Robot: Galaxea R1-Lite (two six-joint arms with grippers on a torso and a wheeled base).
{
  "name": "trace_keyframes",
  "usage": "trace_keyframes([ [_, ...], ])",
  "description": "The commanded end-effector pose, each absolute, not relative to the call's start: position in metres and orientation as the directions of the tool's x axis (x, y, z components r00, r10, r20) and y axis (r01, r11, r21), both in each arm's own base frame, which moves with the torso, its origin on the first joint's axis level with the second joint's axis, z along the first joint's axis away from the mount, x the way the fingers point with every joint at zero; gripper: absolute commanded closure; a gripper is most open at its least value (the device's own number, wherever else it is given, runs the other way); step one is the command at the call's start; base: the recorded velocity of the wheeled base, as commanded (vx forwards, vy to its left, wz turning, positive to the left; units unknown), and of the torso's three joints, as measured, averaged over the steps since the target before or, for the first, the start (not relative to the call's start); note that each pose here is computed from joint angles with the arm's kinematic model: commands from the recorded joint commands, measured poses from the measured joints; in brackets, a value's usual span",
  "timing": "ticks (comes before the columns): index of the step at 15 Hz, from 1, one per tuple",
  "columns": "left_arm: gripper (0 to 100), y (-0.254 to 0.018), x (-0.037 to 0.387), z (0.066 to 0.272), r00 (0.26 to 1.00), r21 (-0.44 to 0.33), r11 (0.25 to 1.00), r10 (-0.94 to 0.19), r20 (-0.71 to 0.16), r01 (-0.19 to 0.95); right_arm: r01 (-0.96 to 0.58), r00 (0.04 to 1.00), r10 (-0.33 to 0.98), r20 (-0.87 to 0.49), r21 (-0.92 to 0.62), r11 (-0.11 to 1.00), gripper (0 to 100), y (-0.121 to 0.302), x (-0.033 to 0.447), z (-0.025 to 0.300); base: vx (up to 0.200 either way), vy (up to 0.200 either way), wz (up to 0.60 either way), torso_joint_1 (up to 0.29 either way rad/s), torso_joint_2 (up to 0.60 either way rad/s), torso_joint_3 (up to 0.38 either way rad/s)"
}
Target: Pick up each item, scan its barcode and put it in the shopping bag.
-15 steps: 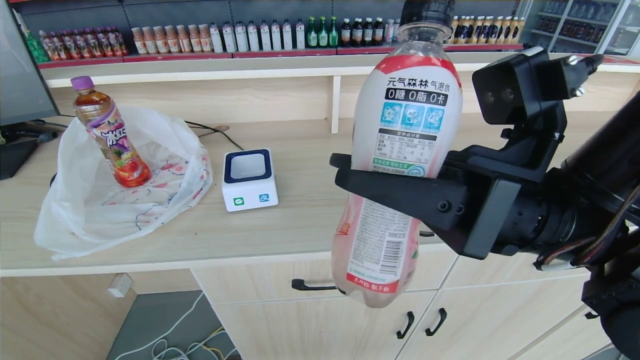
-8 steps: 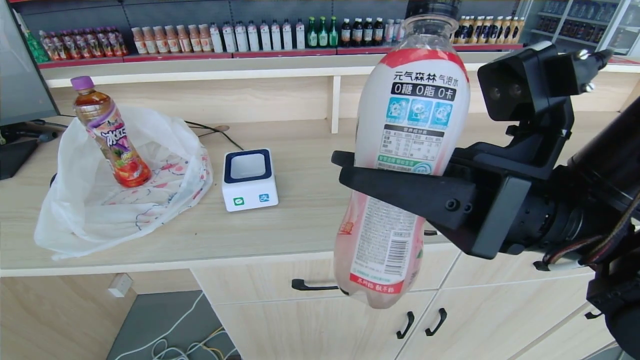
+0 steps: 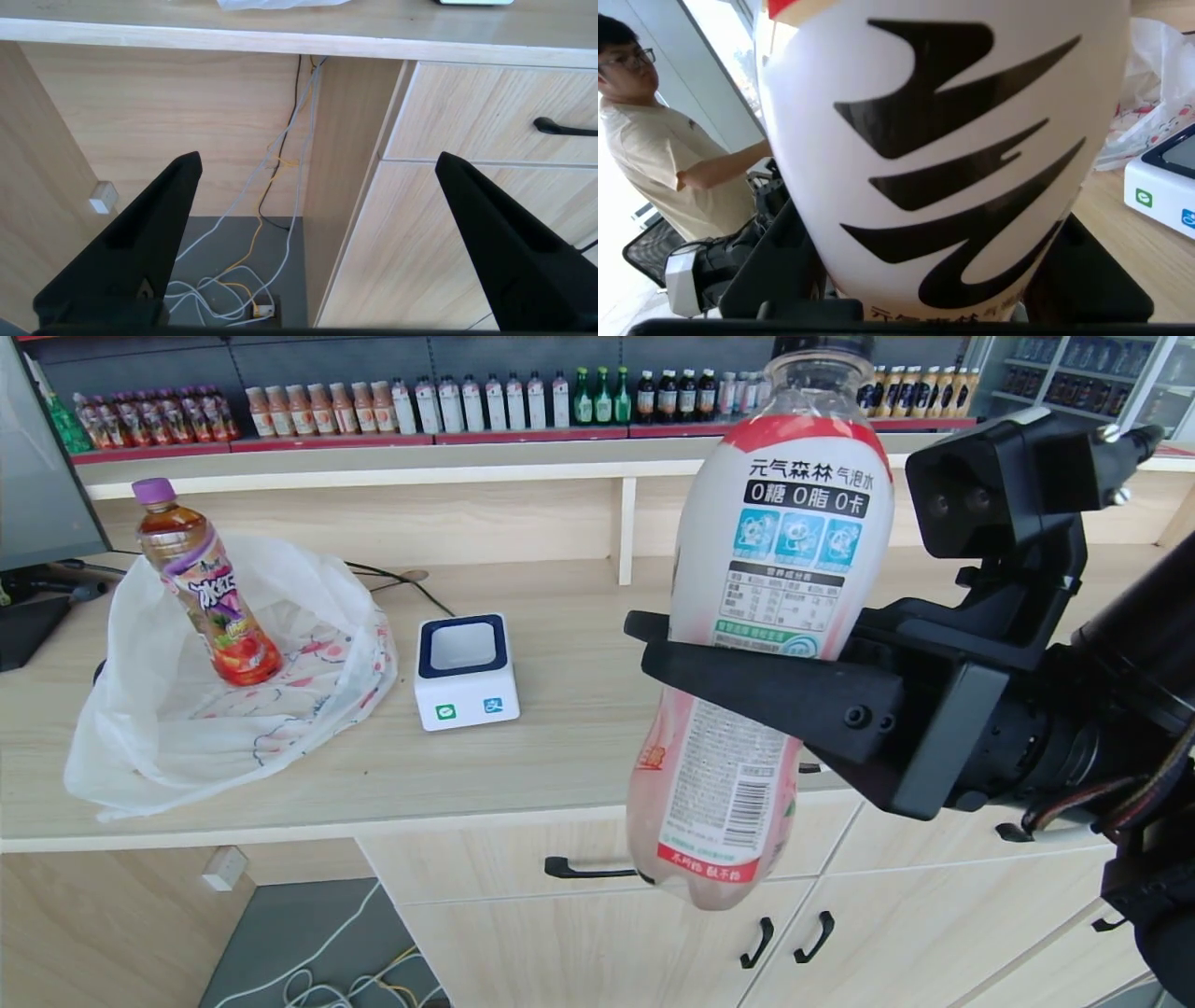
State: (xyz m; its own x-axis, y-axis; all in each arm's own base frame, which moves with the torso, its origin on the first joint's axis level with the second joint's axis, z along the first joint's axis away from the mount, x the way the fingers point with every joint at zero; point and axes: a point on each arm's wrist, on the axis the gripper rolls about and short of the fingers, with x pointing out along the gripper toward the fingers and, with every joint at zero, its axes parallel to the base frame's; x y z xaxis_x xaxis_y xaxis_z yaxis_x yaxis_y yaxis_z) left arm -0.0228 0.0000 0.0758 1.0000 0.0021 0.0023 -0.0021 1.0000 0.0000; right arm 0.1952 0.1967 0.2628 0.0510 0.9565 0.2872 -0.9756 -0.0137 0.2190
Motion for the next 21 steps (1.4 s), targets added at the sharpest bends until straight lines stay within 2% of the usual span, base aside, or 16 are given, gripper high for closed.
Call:
trace_keyframes([
  [1,0,0.0,-0.023,0.076,1.0,0.0,1.0,0.003,0.003,-0.003,-0.976,0.05,0.956,0.288,0.218,-0.015,100,0.196,0.194,0.263,0.0,0.0,0.0,0.0,0.0,0.0],
  [10,0,0.0,-0.023,0.076,1.0,0.0,1.0,0.003,0.003,-0.003,-0.983,0.06,0.945,0.322,0.186,-0.001,100,0.188,0.19,0.252,0.0,0.0,0.0,0.0,0.0,0.0],
  [12,0,0.0,-0.023,0.076,1.0,0.0,1.0,0.003,0.003,-0.003,-0.98,0.123,0.931,0.344,0.192,0.058,100,0.188,0.191,0.254,0.0,0.0,0.0,0.0,0.0,0.0],
  [17,0,0.0,-0.023,0.076,1.0,0.0,1.0,0.003,0.003,-0.003,-0.92,0.386,0.825,0.413,0.234,0.313,100,0.182,0.194,0.257,0.0,0.0,0.0,0.0,0.0,0.0],
  [21,0,0.0,-0.023,0.076,1.0,0.0,1.0,0.003,0.003,-0.003,-0.863,0.501,0.783,0.367,0.146,0.484,100,0.177,0.191,0.24,0.0,0.0,0.0,0.0,0.0,0.0],
])
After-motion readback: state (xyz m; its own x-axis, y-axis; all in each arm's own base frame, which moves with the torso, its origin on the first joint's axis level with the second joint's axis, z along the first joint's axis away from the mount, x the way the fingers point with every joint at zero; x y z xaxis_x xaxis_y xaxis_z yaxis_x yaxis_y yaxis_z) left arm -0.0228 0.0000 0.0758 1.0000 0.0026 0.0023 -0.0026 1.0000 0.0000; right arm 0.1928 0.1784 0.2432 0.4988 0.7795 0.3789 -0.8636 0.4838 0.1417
